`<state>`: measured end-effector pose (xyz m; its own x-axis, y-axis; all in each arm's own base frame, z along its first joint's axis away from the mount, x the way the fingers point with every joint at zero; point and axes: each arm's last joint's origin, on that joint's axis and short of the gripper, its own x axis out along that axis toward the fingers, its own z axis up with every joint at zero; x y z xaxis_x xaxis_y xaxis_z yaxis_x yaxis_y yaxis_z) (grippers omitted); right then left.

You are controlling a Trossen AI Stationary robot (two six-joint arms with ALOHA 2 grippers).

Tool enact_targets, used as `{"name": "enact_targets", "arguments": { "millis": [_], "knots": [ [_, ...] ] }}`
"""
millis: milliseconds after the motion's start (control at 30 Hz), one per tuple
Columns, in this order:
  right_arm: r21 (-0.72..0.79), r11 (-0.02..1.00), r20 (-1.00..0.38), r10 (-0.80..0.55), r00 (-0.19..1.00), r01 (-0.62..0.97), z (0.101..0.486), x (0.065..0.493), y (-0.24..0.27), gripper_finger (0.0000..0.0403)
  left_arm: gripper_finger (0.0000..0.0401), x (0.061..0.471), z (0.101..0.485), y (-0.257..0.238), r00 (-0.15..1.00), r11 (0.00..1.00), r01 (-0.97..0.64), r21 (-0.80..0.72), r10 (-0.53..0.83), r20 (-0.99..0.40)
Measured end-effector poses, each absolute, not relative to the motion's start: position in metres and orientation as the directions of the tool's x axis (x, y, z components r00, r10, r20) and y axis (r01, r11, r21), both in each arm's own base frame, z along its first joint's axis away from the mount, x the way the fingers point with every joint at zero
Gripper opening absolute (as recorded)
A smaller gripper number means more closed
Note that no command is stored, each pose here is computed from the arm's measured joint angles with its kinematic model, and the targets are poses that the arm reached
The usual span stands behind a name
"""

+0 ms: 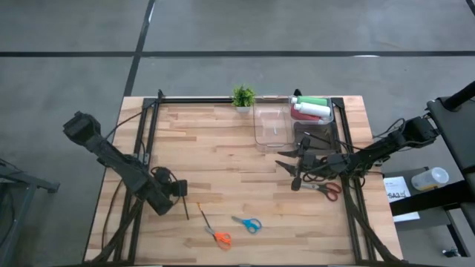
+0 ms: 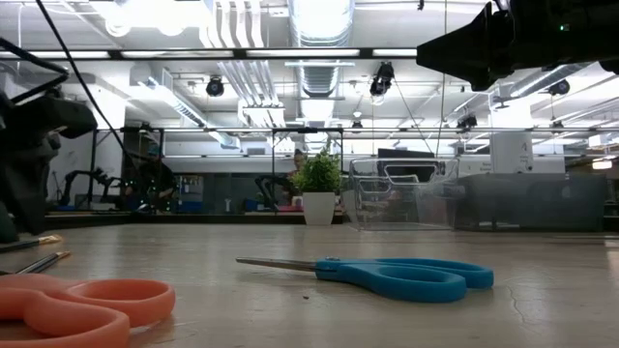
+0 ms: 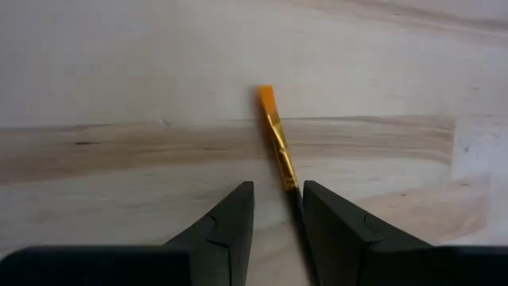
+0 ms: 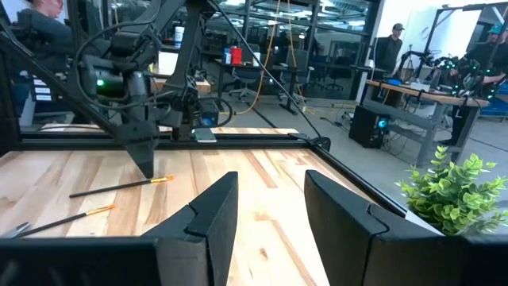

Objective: Pick & Place Paint Supplies
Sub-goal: Put the left gold paintbrush into the black bin

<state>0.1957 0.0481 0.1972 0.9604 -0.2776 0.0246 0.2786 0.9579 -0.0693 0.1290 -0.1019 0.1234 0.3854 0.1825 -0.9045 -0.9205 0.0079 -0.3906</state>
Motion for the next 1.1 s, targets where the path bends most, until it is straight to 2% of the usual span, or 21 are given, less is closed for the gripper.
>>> {"name": "enact_targets", "arguments": {
  "millis": [233,533,1100],
  "knots": [
    [-0.069,0.958,0.025,-0.278,0.96,0.279,0.197,0.196,0.048,0.0142,0.0122,0.128,0.121,-0.098,0.394,0.05,-0.918,-0.393,0.229,-0.89],
    [-0.069,0.958,0.025,-0.278,0.96,0.279,0.197,0.196,0.048,0.0142,0.0122,0.132,0.12,-0.089,0.359,0.041,-0.932,-0.361,0.267,-0.894],
    [-0.07,0.958,0.025,-0.278,0.96,0.279,0.197,0.196,0.048,0.0142,0.0122,0.137,0.12,-0.082,0.319,0.032,-0.947,-0.321,0.247,-0.915]
  ]
}}
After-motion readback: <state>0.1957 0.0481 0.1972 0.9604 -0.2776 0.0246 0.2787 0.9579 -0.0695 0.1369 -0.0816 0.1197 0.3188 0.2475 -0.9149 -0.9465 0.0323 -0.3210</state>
